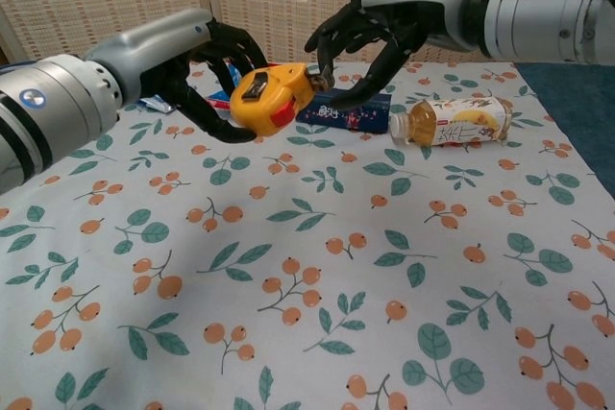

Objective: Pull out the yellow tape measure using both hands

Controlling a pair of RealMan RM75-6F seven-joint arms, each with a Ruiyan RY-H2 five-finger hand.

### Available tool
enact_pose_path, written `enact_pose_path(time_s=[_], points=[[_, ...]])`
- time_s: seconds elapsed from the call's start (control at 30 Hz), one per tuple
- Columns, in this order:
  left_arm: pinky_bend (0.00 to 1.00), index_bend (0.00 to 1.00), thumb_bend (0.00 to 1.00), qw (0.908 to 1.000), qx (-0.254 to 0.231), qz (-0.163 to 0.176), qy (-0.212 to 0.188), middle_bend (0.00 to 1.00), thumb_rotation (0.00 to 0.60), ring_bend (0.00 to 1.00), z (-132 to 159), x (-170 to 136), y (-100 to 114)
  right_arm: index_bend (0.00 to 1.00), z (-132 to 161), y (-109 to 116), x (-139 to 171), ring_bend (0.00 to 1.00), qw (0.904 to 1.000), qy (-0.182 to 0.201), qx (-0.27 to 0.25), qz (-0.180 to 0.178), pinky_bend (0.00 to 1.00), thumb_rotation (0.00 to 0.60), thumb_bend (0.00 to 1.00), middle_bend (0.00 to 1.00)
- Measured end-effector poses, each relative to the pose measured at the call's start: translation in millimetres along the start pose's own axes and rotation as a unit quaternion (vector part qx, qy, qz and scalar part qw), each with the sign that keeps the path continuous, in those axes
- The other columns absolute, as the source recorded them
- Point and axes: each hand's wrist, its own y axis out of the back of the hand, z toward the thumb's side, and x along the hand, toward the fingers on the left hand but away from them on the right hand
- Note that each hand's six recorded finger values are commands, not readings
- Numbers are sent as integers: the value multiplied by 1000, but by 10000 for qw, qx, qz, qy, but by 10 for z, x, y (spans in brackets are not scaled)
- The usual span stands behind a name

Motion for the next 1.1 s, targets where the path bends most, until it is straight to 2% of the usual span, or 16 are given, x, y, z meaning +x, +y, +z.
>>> enact_pose_path(time_s=[0.17,0.37,0.57,0.8,1.1], points=[[116,582,579,10000,3,3,0,509,600,407,-2,6,1,598,4,-12,-25,166,10000,-4,-12,-10,73,600,267,187],[116,583,584,10000,-7,-4,5,510,600,407,-15,7,-7,638,11,-22,-52,185,10000,-5,-39,-22,77,600,392,218],[116,586,589,10000,-6,-19,19,510,600,407,-41,3,-19,658,12,-15,-63,200,10000,-6,-65,-63,78,600,472,234],[115,586,589,10000,-14,6,64,510,600,407,-101,5,-12,668,-2,18,-40,208,9999,-24,-89,-122,78,600,481,242],[115,580,590,9997,77,57,227,510,600,407,-396,-18,13,674,-97,136,163,218,9996,-71,-161,-238,79,600,481,254]])
